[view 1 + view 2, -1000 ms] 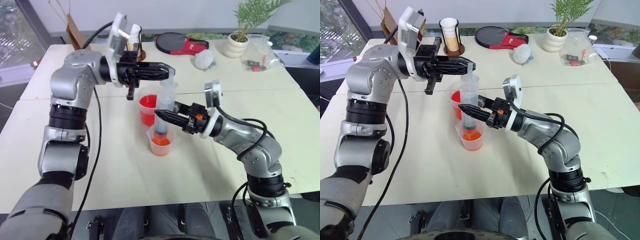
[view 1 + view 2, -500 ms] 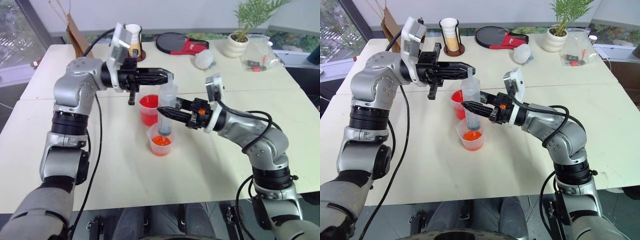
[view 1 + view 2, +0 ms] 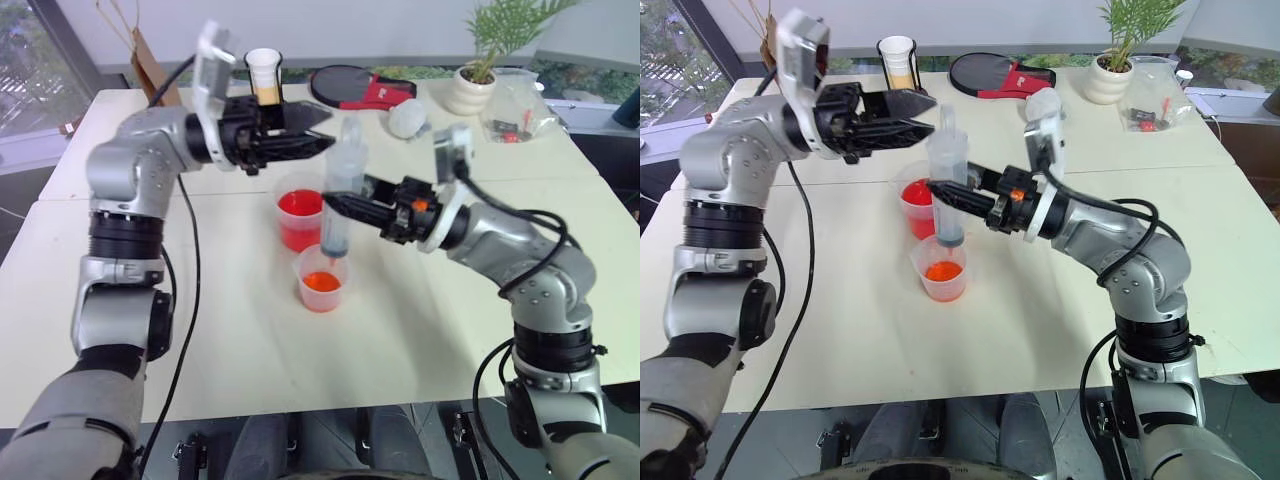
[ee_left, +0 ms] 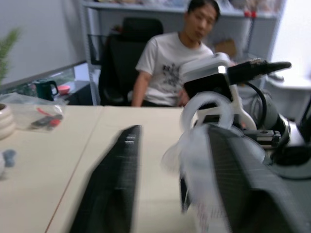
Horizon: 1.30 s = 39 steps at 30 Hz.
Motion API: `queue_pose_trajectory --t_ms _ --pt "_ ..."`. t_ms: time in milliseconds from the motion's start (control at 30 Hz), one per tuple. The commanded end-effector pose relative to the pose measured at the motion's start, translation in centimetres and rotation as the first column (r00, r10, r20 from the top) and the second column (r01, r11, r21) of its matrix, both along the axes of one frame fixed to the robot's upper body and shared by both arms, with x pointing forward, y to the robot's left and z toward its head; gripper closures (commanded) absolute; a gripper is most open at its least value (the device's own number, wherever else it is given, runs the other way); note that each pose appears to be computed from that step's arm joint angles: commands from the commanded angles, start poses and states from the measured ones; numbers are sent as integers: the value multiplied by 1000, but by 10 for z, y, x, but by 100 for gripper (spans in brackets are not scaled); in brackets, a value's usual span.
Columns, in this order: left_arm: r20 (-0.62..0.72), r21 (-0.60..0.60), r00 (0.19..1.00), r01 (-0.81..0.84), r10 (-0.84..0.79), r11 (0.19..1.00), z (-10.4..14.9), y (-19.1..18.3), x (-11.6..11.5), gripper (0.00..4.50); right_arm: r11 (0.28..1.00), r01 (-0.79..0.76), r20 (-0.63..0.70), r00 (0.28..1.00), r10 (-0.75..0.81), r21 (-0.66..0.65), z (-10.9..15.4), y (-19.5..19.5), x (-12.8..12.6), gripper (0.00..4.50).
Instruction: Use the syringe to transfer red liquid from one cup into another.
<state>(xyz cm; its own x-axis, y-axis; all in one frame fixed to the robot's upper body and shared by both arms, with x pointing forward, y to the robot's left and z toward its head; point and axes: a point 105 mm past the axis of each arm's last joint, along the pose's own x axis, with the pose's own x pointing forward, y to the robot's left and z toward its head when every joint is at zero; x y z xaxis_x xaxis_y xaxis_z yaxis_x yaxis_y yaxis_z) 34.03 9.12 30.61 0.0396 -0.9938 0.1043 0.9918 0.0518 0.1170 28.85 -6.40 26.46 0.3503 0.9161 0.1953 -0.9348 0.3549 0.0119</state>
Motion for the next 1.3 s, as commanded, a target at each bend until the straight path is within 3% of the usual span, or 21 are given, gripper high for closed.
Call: queue_pose_trajectory --t_ms 33,200,300,433,500,600,800,1100,1300 --pt "-12 -54 997 -70 70 996 13 32 1 213 997 12 105 994 -20 76 38 -10 -8 308" --pt "-4 -24 974 -228 228 973 10 67 6 213 956 200 -13 979 -202 216 71 -55 29 308" --pt "45 145 976 -219 214 965 -14 65 -10 213 944 313 -200 936 -289 100 65 -84 51 308" --pt "111 338 983 -178 148 924 -46 50 -35 213 882 372 -496 730 -470 -289 12 -120 69 308" --pt "132 340 983 -167 129 925 -51 39 -42 213 830 397 -539 632 -557 -392 -5 -135 76 308" --pt "156 318 980 -168 123 933 -58 23 -46 213 802 394 -637 489 -596 -448 -25 -148 84 308" --pt "127 247 982 -165 137 955 -67 8 -50 213 719 324 -639 331 -695 -614 -76 -157 90 308" --pt "112 244 978 -196 173 950 -80 5 -51 213 648 310 -600 244 -762 -696 -100 -170 99 308" --pt "108 257 971 -235 214 937 -82 14 -47 206 648 313 -600 243 -762 -695 -98 -174 99 7"
